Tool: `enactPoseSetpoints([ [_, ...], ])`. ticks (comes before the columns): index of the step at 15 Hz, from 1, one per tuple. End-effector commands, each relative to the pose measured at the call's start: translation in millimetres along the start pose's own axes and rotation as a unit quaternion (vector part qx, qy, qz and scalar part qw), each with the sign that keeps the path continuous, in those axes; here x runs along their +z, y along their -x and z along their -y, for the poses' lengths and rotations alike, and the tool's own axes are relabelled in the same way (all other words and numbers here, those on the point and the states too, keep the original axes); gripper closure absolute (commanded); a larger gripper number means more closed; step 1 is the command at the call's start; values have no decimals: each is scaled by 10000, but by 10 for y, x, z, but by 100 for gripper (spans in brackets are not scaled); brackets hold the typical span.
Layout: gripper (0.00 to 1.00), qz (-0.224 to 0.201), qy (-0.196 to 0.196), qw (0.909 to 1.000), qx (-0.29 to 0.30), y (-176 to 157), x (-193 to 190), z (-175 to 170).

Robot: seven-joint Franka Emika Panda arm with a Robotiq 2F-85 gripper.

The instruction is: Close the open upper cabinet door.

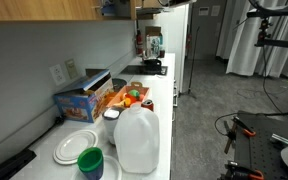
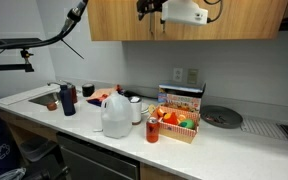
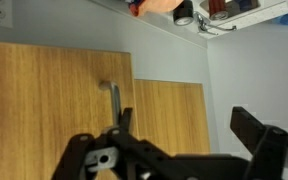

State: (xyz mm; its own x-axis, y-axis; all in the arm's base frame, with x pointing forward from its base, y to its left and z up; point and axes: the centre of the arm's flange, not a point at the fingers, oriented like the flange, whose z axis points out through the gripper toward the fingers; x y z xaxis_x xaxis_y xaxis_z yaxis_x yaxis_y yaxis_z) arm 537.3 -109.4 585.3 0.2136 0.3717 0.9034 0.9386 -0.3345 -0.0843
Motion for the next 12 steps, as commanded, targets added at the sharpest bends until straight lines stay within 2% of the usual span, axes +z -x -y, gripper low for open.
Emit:
enactPoseSetpoints([
  [1, 0, -276, 318, 9982, -431, -12, 154, -478],
  [6, 0, -522, 620, 9938, -767, -54, 259, -794],
  [12, 0, -604, 629, 9923, -879, -317, 296, -811],
])
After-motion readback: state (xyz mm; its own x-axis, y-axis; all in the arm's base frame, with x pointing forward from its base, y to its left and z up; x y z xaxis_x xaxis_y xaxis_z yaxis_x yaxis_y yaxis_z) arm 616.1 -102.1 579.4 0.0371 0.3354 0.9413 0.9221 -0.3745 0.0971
